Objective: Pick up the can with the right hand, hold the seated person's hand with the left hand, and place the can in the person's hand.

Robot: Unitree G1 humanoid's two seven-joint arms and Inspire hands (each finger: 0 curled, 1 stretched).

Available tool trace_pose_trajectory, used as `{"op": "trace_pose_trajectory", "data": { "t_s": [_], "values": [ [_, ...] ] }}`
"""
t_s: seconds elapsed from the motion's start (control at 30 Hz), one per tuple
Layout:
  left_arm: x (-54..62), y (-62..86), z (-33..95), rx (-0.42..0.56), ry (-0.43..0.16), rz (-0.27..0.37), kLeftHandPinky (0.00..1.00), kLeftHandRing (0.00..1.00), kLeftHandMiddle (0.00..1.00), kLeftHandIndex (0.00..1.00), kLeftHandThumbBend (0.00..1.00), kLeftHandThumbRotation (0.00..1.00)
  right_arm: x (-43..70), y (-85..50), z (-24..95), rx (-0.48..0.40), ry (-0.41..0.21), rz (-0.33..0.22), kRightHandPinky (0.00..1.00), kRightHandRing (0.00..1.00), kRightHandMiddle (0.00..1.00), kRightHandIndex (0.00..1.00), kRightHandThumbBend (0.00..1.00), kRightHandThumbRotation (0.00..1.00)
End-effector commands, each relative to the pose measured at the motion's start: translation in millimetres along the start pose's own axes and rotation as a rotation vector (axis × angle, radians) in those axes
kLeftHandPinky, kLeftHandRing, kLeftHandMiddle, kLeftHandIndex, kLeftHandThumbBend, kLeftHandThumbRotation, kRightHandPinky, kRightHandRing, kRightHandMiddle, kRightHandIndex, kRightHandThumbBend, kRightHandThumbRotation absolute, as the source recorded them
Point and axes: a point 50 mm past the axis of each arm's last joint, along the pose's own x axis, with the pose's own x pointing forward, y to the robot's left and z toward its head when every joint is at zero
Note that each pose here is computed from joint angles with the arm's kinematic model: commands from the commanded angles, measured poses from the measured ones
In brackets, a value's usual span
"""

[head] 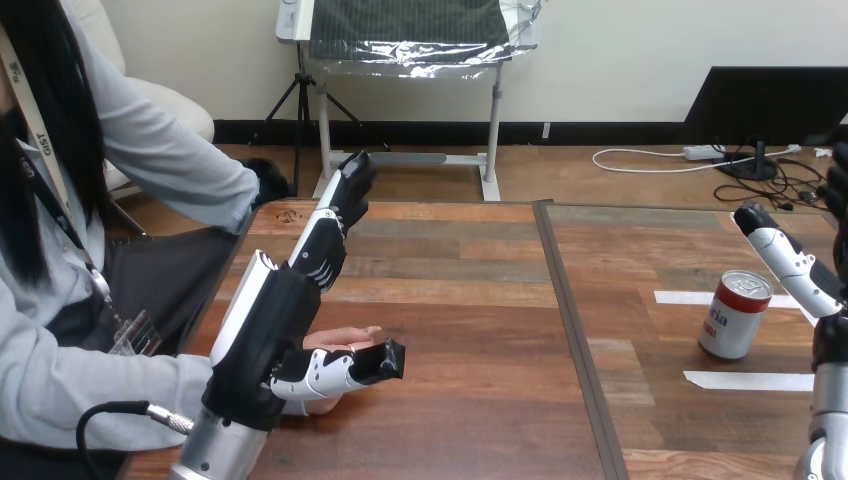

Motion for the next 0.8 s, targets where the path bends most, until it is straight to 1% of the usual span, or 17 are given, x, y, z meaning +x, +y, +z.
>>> {"op": "trace_pose_trajectory", "data": {
  "t_s": [0.0,0.27,0.77],
  "values": [
    [21.3,10.9,7.9,0.028,-0.085,0.015,0.99,1.0,1.0,1.0,1.0,0.64,25.0,8.1,14.9,0.011,-0.044,0.004,0.96,0.96,0.94,0.98,1.0,0.48],
    [20.9,12.2,7.8,0.024,-0.085,0.02,0.99,1.0,1.0,1.0,1.0,0.64,25.4,12.1,8.4,-0.019,0.016,0.01,0.97,0.96,0.93,0.97,1.0,0.49],
    [20.9,14.7,8.9,0.037,-0.091,0.019,1.0,1.0,1.0,1.0,1.0,0.64,24.2,17.1,-1.2,-0.071,0.1,0.028,0.96,0.94,0.91,0.96,1.0,0.51]
  ]
}}
